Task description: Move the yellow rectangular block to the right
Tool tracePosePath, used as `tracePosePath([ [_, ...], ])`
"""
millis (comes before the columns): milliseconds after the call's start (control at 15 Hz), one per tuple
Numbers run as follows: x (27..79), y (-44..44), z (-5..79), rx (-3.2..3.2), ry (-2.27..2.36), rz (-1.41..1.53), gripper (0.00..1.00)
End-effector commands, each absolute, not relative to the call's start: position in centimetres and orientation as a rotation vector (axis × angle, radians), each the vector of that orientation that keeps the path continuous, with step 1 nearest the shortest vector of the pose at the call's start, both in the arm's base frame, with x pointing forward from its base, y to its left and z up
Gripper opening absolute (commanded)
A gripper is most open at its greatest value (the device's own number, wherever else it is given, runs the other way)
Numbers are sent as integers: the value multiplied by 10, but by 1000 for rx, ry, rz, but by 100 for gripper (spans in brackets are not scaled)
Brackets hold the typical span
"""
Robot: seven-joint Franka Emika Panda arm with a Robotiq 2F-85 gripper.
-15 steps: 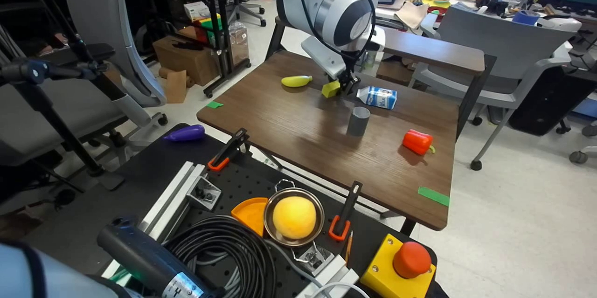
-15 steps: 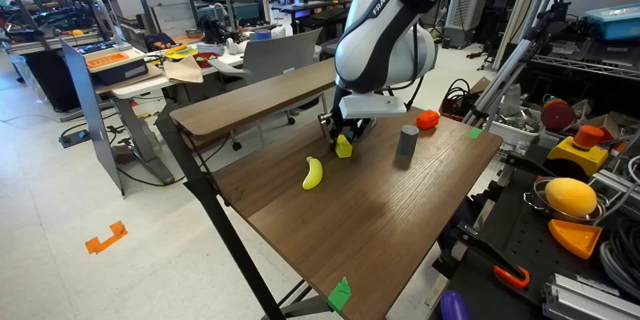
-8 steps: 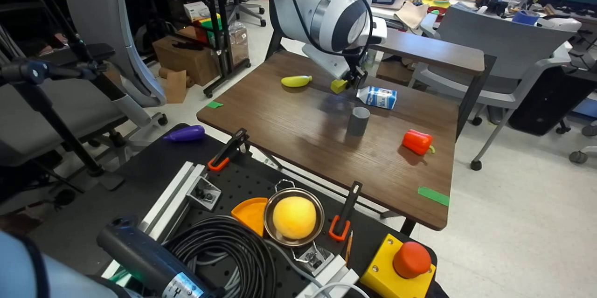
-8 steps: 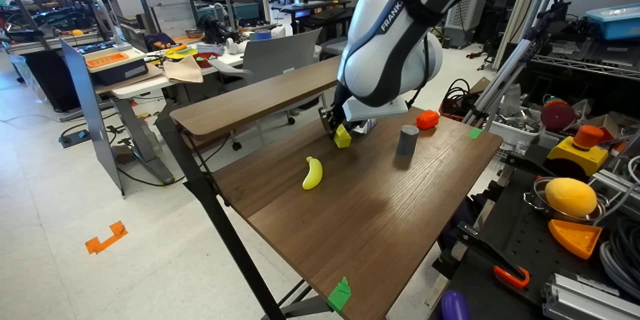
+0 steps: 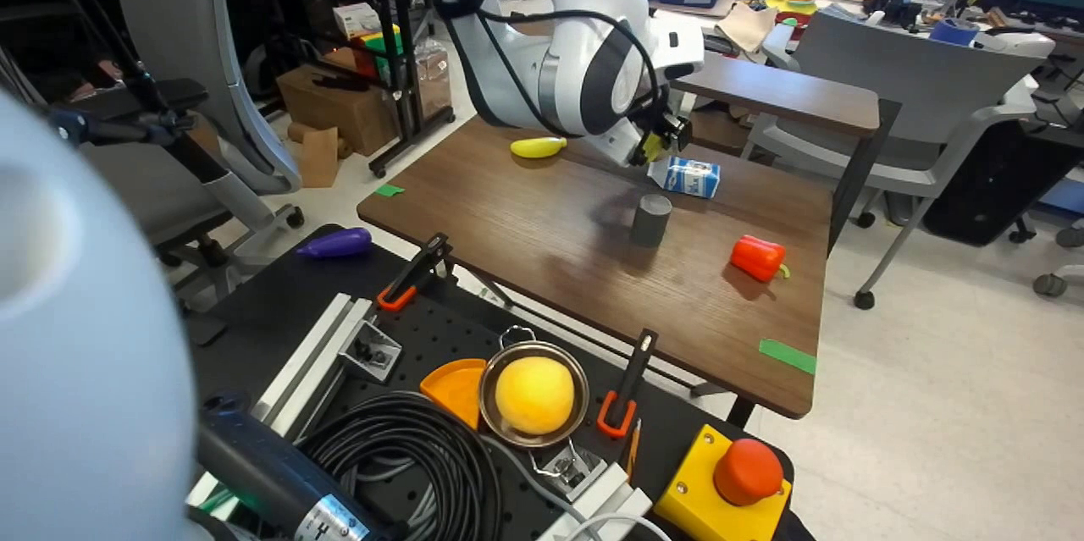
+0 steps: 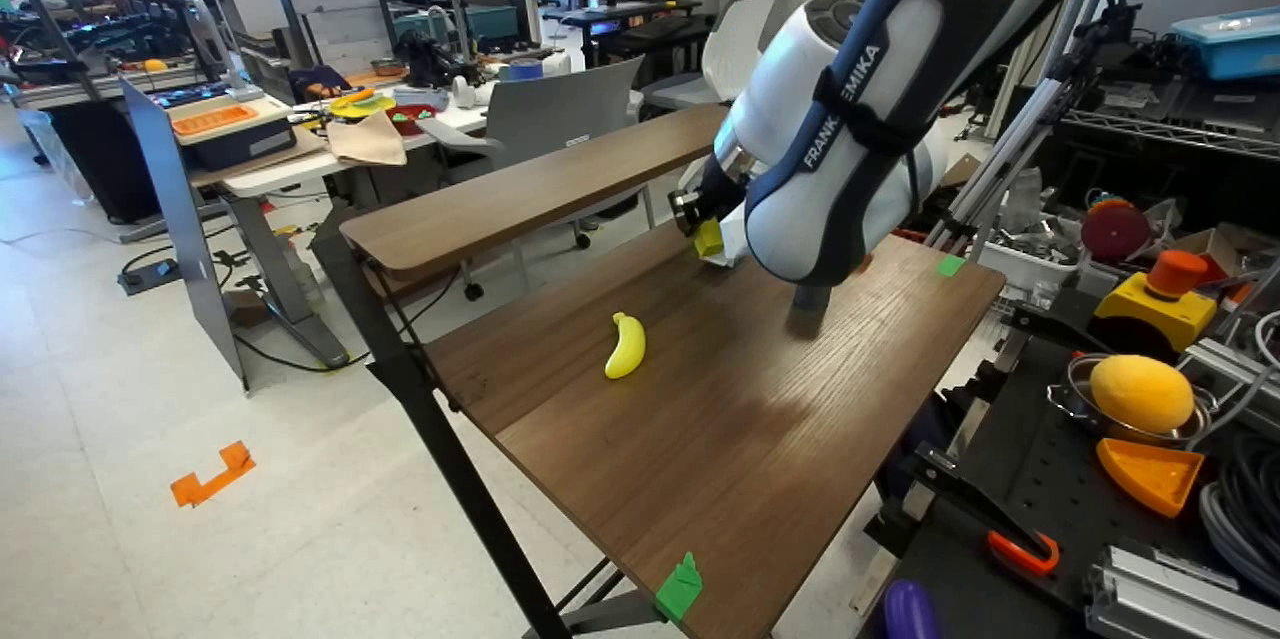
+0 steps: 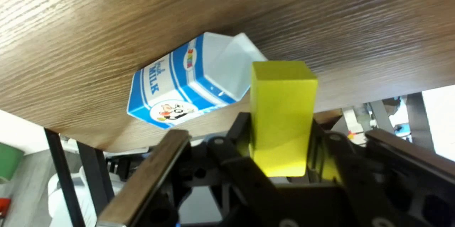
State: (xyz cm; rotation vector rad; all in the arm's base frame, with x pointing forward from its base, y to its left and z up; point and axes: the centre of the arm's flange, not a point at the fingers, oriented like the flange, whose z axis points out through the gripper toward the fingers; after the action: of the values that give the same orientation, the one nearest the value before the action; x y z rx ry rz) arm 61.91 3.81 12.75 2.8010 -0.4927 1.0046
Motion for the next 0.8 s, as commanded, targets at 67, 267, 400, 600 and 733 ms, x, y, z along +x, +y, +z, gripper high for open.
tracePosePath([
  [67, 587, 52, 103, 2618, -469, 1269, 12],
  [267, 576, 57, 75, 2547, -493, 1278, 12],
  [400, 567, 60, 58, 2510, -484, 1274, 12],
  [600, 563, 66, 53, 2447, -451, 1322, 12],
  [733, 560, 69, 52, 2408, -426, 1349, 12],
])
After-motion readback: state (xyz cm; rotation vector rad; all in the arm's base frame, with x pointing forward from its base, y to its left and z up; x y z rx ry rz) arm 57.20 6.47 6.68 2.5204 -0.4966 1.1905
